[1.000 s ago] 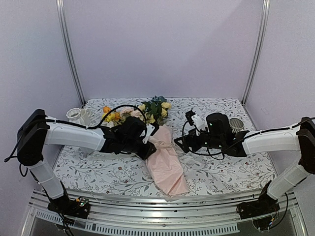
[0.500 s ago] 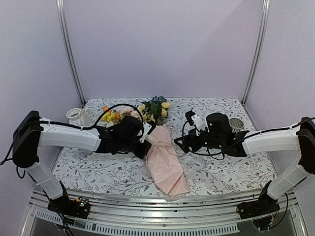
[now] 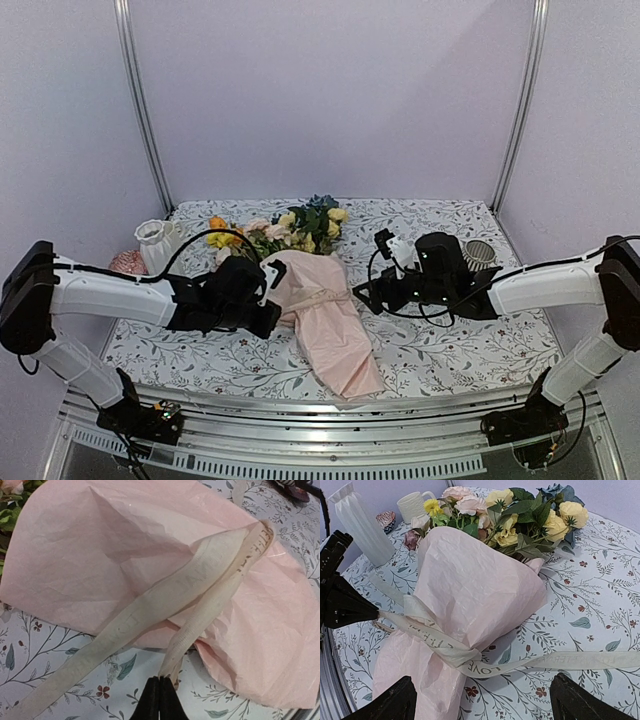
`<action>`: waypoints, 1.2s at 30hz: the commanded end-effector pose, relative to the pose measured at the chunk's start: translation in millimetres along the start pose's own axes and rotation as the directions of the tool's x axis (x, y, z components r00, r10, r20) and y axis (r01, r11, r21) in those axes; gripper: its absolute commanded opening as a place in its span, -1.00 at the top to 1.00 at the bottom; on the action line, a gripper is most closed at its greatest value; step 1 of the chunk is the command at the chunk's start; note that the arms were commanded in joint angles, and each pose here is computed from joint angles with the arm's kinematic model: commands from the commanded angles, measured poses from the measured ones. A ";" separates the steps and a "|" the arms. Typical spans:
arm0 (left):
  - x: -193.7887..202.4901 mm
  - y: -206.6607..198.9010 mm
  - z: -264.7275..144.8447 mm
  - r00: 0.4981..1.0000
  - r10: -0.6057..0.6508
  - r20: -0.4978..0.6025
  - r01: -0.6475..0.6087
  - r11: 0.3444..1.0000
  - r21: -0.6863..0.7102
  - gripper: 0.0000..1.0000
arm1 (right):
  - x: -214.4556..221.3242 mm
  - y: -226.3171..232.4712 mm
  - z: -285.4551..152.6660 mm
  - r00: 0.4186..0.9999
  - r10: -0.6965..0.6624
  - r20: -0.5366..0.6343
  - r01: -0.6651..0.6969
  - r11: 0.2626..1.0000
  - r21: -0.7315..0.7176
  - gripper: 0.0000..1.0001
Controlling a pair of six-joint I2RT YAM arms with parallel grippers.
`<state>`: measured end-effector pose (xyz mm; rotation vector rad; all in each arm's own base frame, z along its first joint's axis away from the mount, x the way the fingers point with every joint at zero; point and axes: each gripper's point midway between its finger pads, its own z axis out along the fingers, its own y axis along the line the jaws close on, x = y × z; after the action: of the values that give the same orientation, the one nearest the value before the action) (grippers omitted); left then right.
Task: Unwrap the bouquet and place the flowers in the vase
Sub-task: Untie the half-tied ribbon from the folded wrapping paper.
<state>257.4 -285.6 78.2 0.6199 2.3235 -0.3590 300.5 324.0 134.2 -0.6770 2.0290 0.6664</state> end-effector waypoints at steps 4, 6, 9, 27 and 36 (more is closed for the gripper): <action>-13.8 -9.0 -14.9 0.998 -0.019 0.066 0.016 0.999 0.050 0.54 | -7.8 2.7 2.7 1.000 0.015 0.016 -0.014 1.000 -0.023 -0.89; -19.5 -13.3 -17.9 0.997 -0.015 0.081 0.010 0.997 0.070 0.34 | -6.3 2.6 2.7 1.000 0.016 0.011 -0.015 1.000 -0.021 -0.89; -27.9 -18.3 -21.7 0.995 -0.002 0.103 -0.007 0.996 0.089 0.18 | -6.6 2.1 2.6 1.000 0.016 0.011 -0.016 1.000 -0.019 -0.89; -59.5 -42.3 -27.0 0.982 0.091 0.168 -0.111 0.987 0.114 -0.72 | -6.0 1.0 1.3 1.000 0.012 0.010 -0.012 1.000 -0.014 -0.89; -65.6 -48.8 -24.0 0.977 0.116 0.177 -0.136 0.985 0.102 -0.84 | -6.1 1.1 0.7 1.000 0.011 0.011 -0.011 1.000 -0.013 -0.89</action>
<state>260.7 -327.5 135.7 0.7333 2.1400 -0.4651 298.2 326.0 133.1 -0.6857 2.0332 0.6850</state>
